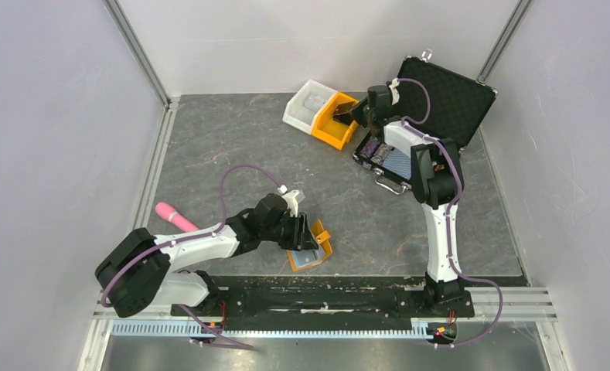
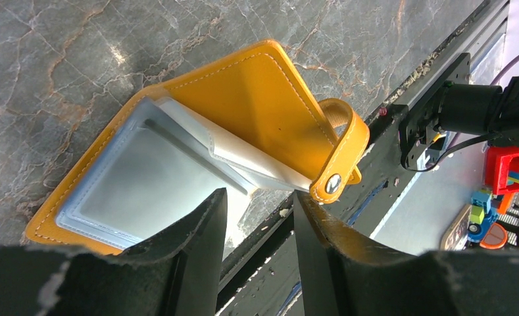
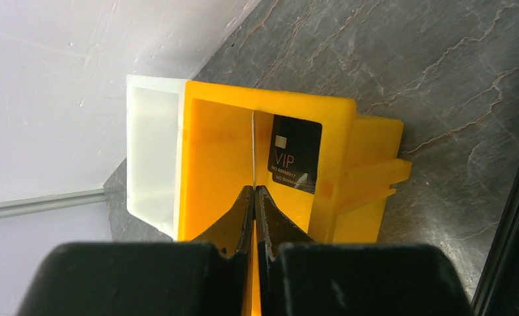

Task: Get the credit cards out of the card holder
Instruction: Place the credit card in the storage box.

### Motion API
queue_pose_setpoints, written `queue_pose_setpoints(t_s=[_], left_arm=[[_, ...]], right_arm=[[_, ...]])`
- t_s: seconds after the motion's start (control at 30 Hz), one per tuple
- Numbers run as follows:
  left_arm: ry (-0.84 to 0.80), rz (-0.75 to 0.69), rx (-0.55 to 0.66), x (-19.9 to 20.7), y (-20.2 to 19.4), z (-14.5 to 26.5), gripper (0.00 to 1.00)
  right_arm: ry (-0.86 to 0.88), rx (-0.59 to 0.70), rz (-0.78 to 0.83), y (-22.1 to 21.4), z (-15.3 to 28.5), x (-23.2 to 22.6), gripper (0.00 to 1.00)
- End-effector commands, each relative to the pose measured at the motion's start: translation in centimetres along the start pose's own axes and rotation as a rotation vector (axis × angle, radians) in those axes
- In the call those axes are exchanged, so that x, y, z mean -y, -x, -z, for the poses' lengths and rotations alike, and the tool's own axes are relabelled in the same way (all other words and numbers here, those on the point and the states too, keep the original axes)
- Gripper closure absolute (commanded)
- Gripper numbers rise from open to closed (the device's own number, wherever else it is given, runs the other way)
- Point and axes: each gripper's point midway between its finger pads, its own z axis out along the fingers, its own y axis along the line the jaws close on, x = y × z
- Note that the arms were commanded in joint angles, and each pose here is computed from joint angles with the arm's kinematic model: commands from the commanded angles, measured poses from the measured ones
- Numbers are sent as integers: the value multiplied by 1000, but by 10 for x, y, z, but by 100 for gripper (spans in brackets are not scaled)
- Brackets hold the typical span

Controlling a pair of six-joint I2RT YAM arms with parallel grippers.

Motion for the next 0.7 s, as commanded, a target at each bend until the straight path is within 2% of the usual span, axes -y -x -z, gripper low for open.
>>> queue_pose_setpoints(t_s=[0.0,0.23,0.67], left_arm=[[-43,-48,47,18,17,4,51],[-40,-49,36,17,15,6,51],[-45,-52,49,19,16,10,50]], right_arm=[[24,55,-24,14,-8,-10,99],[13,61,-29,12,-11,-7,85],[-8,117,26,32,-7,-12,84]])
